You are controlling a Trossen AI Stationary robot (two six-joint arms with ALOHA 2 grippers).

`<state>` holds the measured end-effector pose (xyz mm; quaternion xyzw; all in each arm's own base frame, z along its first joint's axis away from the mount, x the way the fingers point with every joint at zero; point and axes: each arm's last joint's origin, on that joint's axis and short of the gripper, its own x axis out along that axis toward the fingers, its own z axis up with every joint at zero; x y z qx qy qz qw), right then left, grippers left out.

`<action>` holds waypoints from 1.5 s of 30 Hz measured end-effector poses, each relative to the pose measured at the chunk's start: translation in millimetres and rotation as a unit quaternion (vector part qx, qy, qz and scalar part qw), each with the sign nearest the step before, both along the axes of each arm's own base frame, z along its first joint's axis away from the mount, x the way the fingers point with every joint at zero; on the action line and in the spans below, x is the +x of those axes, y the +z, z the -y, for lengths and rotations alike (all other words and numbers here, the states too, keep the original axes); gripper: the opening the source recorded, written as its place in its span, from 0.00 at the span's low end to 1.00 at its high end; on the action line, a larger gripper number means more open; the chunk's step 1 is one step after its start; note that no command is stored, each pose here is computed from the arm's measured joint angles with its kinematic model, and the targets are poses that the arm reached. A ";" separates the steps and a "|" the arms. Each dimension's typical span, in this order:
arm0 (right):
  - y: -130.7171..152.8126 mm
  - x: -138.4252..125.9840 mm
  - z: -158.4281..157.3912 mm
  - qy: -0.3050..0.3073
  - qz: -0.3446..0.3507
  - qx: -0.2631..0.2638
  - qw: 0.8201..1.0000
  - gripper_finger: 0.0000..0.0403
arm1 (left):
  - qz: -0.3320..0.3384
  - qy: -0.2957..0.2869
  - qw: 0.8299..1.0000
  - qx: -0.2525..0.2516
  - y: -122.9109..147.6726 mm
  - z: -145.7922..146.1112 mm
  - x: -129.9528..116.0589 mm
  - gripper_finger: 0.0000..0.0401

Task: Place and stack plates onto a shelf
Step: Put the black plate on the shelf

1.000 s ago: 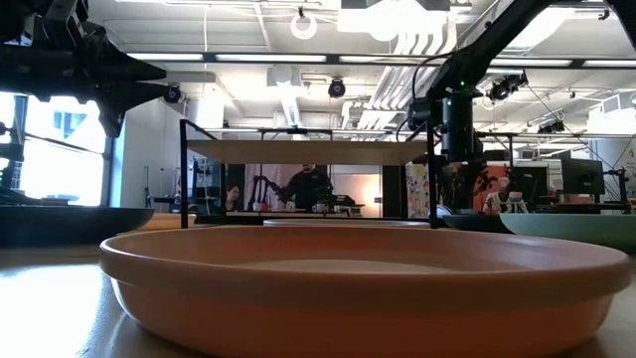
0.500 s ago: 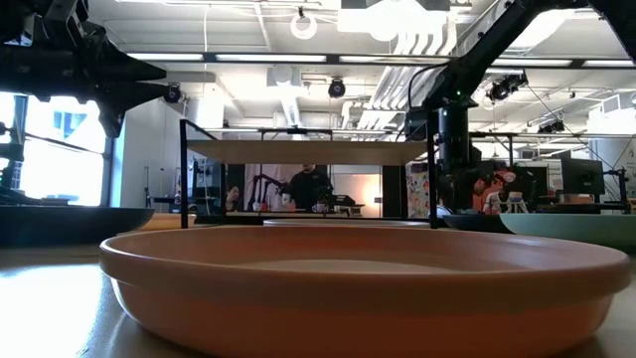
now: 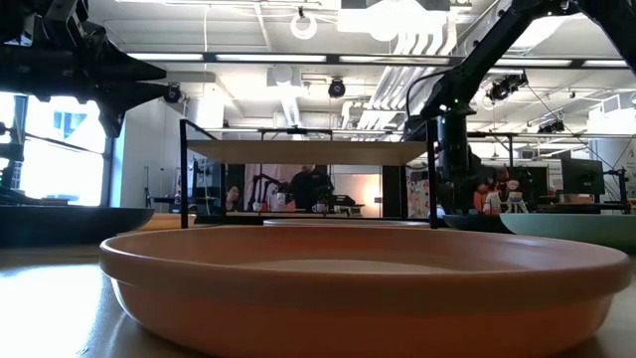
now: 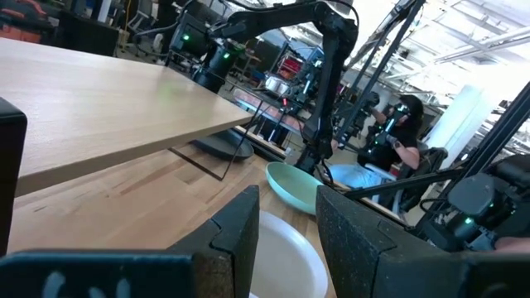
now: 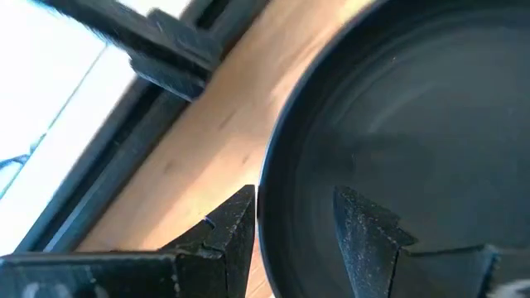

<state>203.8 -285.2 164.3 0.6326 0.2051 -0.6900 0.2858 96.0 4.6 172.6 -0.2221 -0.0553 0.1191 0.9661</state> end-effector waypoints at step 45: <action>-5.4 7.7 5.4 0.017 0.015 -0.025 0.999 0.04 | 0.000 0.000 1.000 0.000 0.0 0.0 0.0 0.27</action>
